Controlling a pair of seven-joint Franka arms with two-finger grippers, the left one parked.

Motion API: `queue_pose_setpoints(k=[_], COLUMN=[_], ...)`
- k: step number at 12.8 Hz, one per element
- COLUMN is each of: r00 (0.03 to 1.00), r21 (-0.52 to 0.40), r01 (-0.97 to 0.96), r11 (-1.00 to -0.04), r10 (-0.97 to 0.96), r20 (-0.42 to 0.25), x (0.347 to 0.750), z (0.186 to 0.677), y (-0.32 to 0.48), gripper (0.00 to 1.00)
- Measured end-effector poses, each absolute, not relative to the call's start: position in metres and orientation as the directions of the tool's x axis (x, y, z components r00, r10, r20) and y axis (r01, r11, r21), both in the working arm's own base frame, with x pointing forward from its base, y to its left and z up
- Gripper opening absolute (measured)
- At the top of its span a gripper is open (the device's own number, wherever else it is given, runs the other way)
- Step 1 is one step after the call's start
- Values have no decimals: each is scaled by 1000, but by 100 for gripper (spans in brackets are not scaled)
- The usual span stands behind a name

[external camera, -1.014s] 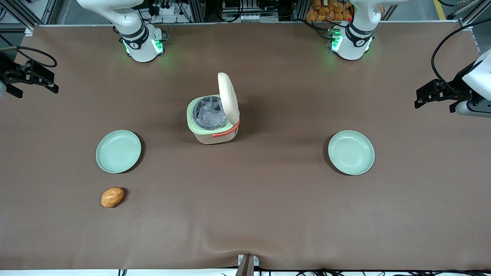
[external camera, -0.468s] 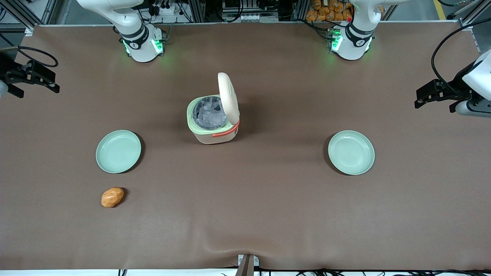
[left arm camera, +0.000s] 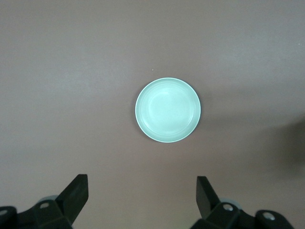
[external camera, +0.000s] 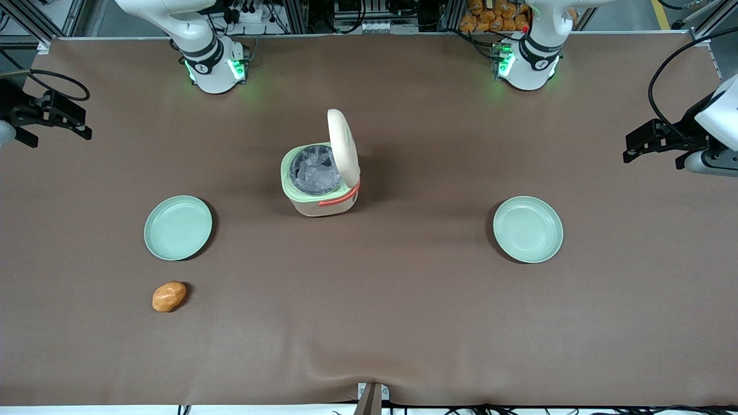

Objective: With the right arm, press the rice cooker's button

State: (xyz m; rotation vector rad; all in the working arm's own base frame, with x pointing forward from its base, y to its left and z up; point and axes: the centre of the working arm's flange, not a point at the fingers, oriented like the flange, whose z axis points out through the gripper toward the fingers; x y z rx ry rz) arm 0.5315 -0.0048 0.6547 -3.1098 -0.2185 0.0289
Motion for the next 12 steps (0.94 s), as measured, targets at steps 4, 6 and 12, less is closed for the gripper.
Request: queue_pose_setpoints(k=[4,6,12], r00=[990,988,984], r21=[-25,-23,-21], r01=[140,154,176], r11=[-990,-988,-984], r10=[141,155,176], r20=[-16,-12,0], x=[532,532,532], z=[655,657,660], y=[-5,3,15], gripper=[100,100,100])
